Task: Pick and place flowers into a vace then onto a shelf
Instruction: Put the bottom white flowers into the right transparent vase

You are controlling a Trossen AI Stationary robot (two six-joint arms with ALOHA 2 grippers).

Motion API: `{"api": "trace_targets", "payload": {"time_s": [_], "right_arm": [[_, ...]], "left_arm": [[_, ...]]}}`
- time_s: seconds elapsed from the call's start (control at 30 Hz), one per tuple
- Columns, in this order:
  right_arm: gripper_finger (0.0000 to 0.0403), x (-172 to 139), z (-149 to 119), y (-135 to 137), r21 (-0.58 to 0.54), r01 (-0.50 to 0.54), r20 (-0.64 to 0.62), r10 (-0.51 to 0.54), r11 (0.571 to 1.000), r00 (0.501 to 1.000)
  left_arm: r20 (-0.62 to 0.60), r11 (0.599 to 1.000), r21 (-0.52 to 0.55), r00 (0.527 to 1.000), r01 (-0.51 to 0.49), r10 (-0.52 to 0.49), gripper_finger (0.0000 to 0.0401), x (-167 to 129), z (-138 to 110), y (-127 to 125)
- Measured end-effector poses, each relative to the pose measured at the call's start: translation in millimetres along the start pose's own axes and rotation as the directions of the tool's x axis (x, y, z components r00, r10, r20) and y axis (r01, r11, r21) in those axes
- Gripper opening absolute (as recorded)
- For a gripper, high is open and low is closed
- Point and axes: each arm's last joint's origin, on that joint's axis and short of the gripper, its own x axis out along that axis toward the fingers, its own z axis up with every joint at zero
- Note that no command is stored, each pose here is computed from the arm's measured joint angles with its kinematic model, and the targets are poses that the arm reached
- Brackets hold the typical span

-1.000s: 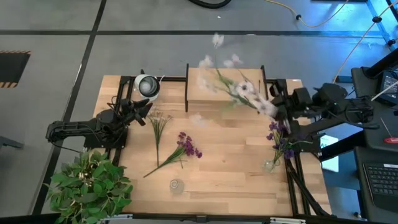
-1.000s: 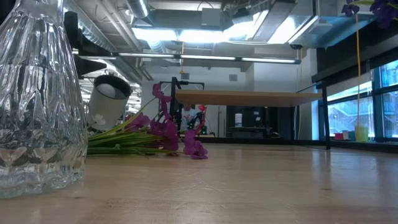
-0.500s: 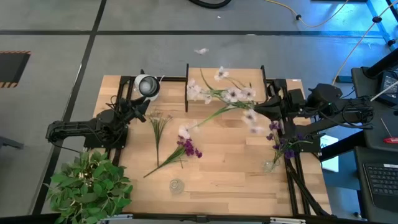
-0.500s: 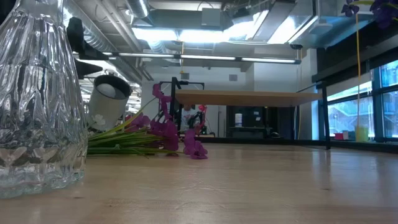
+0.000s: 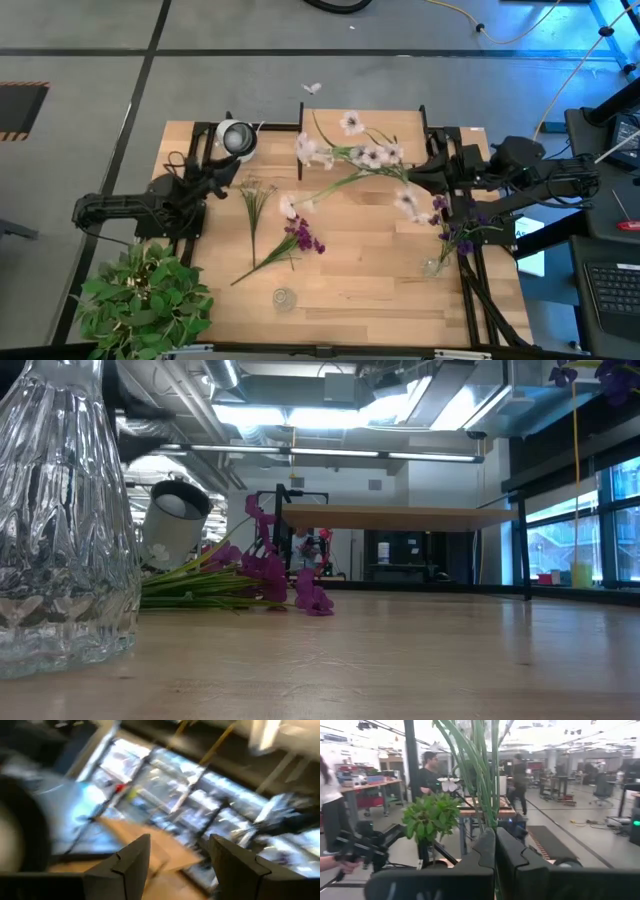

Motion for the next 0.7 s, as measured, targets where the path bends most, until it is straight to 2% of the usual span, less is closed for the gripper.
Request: {"api": "trace_targets", "payload": {"time_s": [0.1, 0.3, 0.5, 0.7], "right_arm": [[0.0000, 3.6, -2.3, -0.8, -0.002, 0.039, -0.011, -0.039, 0.999, 0.999], [0.0000, 16.4, -9.7, -1.6, -0.027, 0.050, -0.039, -0.051, 0.998, 0.998], [0.0000, 26.2, -11.2, -0.6, -0.023, 0.048, -0.012, -0.049, 0.999, 0.999], [0.0000, 27.1, -11.6, -0.5, -0.022, 0.048, -0.013, -0.048, 0.999, 0.999]], "left_arm": [[0.034, 0.997, 0.000, 0.996, 0.079, -0.079, 0.0196, 5.1, 12.1, -11.6], [-0.103, 0.988, 0.100, 0.989, 0.116, -0.106, 0.0196, 40.1, 28.4, -47.7], [-0.188, 0.947, 0.282, 0.977, 0.154, -0.102, 0.0196, 110.7, 36.2, -102.9], [-0.244, 0.887, 0.307, 0.929, 0.346, -0.278, 0.0196, 184.2, 31.4, -160.5]]}}
